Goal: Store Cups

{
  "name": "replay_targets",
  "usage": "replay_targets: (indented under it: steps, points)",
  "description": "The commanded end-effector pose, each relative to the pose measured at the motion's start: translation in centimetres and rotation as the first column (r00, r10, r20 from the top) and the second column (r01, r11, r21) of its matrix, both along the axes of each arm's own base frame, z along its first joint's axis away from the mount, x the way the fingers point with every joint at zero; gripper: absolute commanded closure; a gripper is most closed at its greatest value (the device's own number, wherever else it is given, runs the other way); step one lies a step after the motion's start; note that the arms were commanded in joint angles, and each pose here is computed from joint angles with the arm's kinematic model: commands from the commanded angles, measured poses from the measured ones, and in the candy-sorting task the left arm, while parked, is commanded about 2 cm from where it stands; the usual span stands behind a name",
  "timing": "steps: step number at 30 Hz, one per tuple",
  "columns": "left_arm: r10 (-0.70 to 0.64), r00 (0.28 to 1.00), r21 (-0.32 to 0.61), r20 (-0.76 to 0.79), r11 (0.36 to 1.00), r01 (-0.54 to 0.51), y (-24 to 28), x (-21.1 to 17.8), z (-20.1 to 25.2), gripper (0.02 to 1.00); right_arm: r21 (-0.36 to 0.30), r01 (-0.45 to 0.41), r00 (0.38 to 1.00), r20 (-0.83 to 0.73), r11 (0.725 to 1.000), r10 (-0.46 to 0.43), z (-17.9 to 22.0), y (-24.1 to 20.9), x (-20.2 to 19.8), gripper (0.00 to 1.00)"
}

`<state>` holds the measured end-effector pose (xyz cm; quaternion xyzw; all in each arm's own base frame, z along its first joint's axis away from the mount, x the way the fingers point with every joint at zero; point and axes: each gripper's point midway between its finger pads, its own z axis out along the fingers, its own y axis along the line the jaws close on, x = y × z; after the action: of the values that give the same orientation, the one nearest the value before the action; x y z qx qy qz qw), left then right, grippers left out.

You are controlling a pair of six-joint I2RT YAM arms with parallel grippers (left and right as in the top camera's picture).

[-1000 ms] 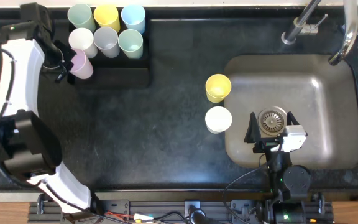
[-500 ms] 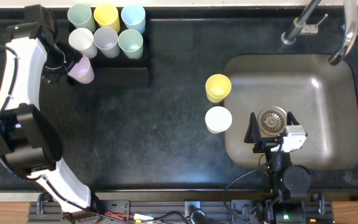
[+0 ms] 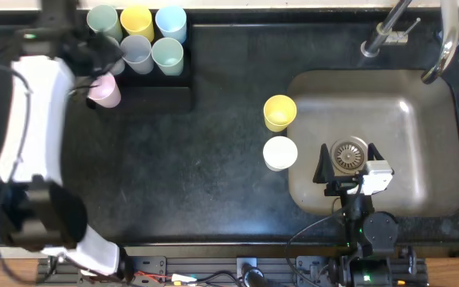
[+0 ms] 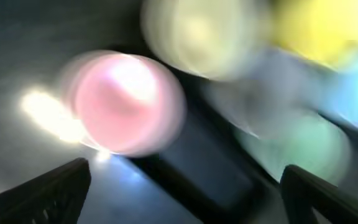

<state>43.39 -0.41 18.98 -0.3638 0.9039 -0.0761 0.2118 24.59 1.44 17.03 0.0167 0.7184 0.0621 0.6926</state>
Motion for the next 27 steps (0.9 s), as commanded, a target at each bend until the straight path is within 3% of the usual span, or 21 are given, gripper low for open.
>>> replay_targets:
  steps: [1,5,8,27]
  points:
    - [-0.325,0.942,0.14,0.084,0.94,0.312,-12.9,-0.4,1.6,0.02,0.006,-0.005,1.0,0.01,1.0,0.005,0.1,0.1,0.0,0.005]
    - [-0.399,0.905,0.156,0.146,0.913,0.377,-23.4,-2.3,0.3,0.02,0.006,-0.005,1.0,0.01,1.0,0.005,0.1,0.1,0.0,0.003]
    - [-0.395,0.909,0.117,0.132,0.917,0.382,-27.5,-4.7,-1.3,0.02,0.006,-0.005,1.0,0.01,1.0,0.005,0.1,0.1,0.0,0.005]
    - [-0.474,0.879,-0.102,-0.042,0.878,0.469,-32.7,-6.5,-9.4,0.02,0.006,-0.005,1.0,0.01,1.0,0.005,0.1,0.1,0.0,0.005]
